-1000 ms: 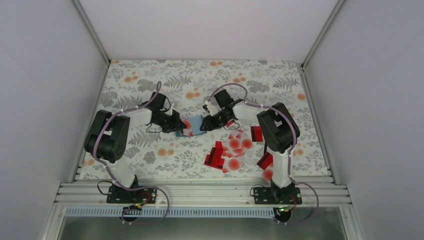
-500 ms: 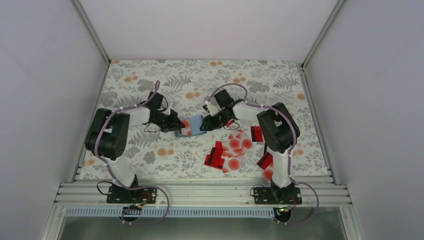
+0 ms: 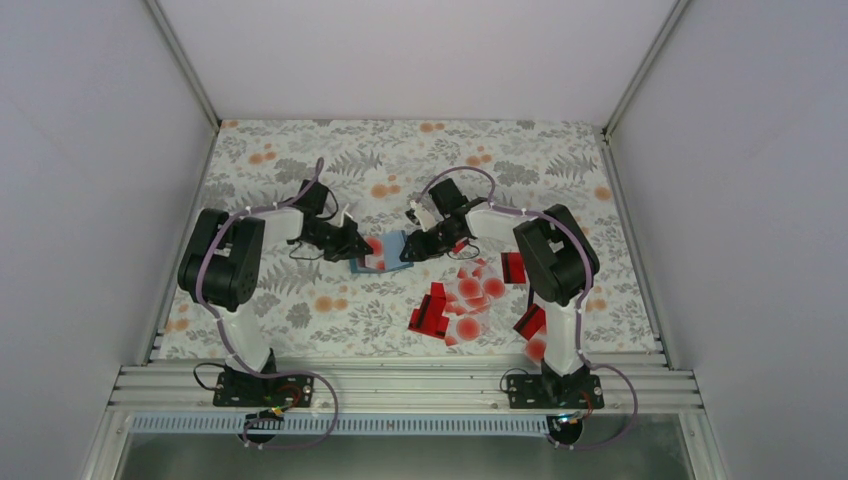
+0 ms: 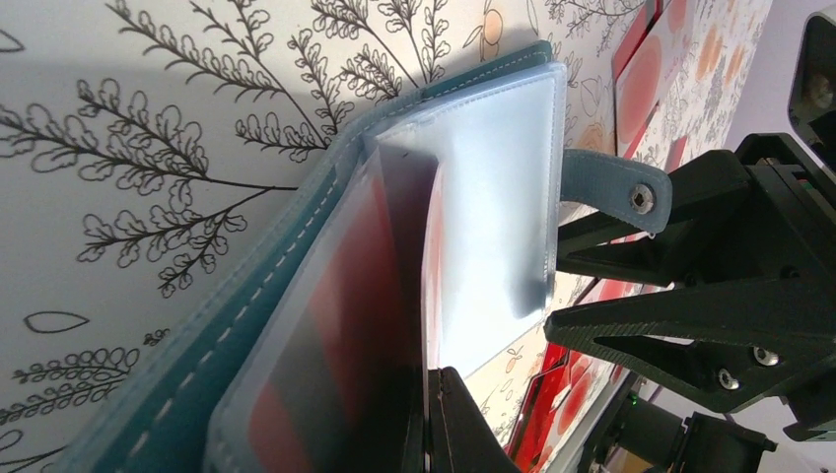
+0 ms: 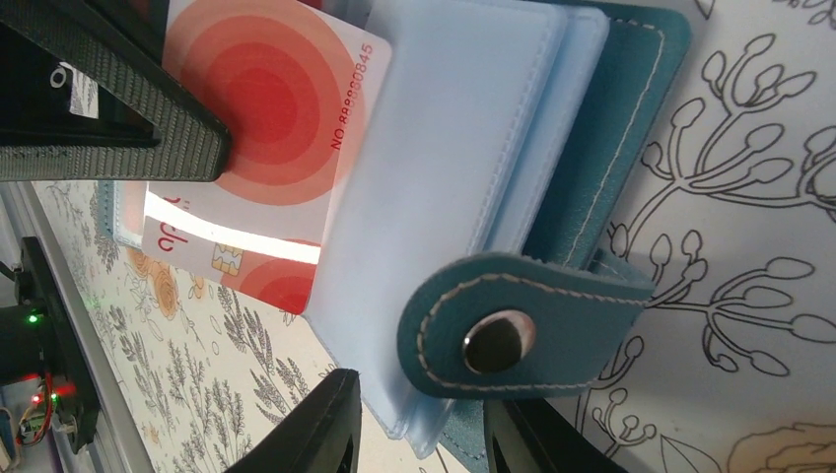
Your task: Put the credit cards into the card holder
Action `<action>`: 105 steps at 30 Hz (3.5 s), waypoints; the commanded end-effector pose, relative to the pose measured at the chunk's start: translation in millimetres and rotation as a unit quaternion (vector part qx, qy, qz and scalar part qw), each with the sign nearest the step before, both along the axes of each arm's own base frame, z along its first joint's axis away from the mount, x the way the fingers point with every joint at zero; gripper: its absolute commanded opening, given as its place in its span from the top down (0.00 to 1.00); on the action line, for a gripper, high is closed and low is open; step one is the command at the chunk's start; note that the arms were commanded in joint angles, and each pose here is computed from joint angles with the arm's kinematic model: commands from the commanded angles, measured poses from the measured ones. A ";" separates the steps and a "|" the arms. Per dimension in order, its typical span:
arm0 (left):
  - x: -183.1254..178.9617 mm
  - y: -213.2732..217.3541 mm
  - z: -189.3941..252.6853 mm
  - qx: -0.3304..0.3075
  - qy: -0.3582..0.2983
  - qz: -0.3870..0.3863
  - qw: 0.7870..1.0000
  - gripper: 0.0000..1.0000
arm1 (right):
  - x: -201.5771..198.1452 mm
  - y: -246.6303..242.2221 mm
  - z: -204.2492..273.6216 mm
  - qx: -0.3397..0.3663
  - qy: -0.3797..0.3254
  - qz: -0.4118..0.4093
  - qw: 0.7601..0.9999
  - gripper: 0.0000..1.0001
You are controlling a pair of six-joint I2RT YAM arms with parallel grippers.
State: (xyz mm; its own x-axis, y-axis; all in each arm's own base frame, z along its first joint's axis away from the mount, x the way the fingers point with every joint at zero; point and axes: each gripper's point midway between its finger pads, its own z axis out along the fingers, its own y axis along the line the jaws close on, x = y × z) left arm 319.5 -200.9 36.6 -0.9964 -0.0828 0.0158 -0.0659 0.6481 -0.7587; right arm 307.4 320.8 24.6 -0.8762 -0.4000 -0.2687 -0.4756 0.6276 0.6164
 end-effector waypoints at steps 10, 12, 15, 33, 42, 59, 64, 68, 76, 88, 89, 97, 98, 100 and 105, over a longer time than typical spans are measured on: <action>9.0 7.6 -8.7 0.008 -0.017 0.011 1.000 0.98 | -17.3 -22.4 -54.8 -0.081 0.042 -0.009 0.996 0.67; 9.7 7.0 -9.0 0.002 -0.019 0.016 1.000 0.98 | -19.0 -22.8 -55.9 -0.082 0.044 -0.007 0.996 0.67; 10.9 6.8 -7.6 0.000 -0.027 0.019 0.999 0.98 | -19.3 -23.4 -56.6 -0.083 0.046 -0.006 0.995 0.67; 4.8 4.8 -10.5 -0.025 -0.047 0.033 0.998 0.98 | -26.7 -25.2 -64.2 -0.087 0.059 -0.001 0.994 0.68; 3.2 1.1 -7.7 -0.045 -0.048 0.042 0.997 0.97 | -28.9 -23.9 -66.1 -0.085 0.064 -0.001 0.994 0.69; 5.3 -13.3 -12.6 -0.071 -0.037 0.037 0.996 0.98 | -28.7 -21.4 -67.5 -0.079 0.069 -0.003 0.994 0.70; 5.1 -18.9 -16.8 -0.070 -0.033 0.027 0.997 0.98 | -28.6 -20.6 -68.0 -0.079 0.070 -0.003 0.994 0.70; 6.0 -22.5 -17.2 -0.070 -0.033 0.022 0.997 0.97 | -27.0 -19.9 -67.3 -0.079 0.068 -0.002 0.995 0.70; 5.4 -16.2 -16.6 -0.022 -0.030 0.019 0.999 0.86 | -23.4 -17.8 -67.7 -0.078 0.065 -0.001 0.995 0.70; -0.6 -6.8 -17.9 0.063 -0.007 0.009 0.998 0.68 | -22.4 -15.9 -69.1 -0.075 0.066 0.000 0.995 0.70; -0.1 -6.0 -16.8 0.073 -0.006 0.008 0.997 0.68 | -21.7 -16.0 -68.9 -0.075 0.065 -0.001 0.995 0.70; 1.7 2.1 -8.1 0.135 0.000 0.008 0.991 0.50 | -23.1 -15.3 -71.1 -0.071 0.068 0.000 0.995 0.70; 2.1 3.1 -6.9 0.142 -0.001 0.008 0.990 0.49 | -23.4 -15.2 -71.3 -0.070 0.068 0.000 0.995 0.70; 3.5 4.7 -3.6 0.151 -0.004 0.008 0.989 0.46 | -24.0 -14.9 -72.1 -0.069 0.069 0.000 0.995 0.70; 1.1 6.6 -4.8 0.168 0.002 0.004 0.986 0.44 | -25.2 -14.9 -73.2 -0.066 0.071 0.000 0.995 0.70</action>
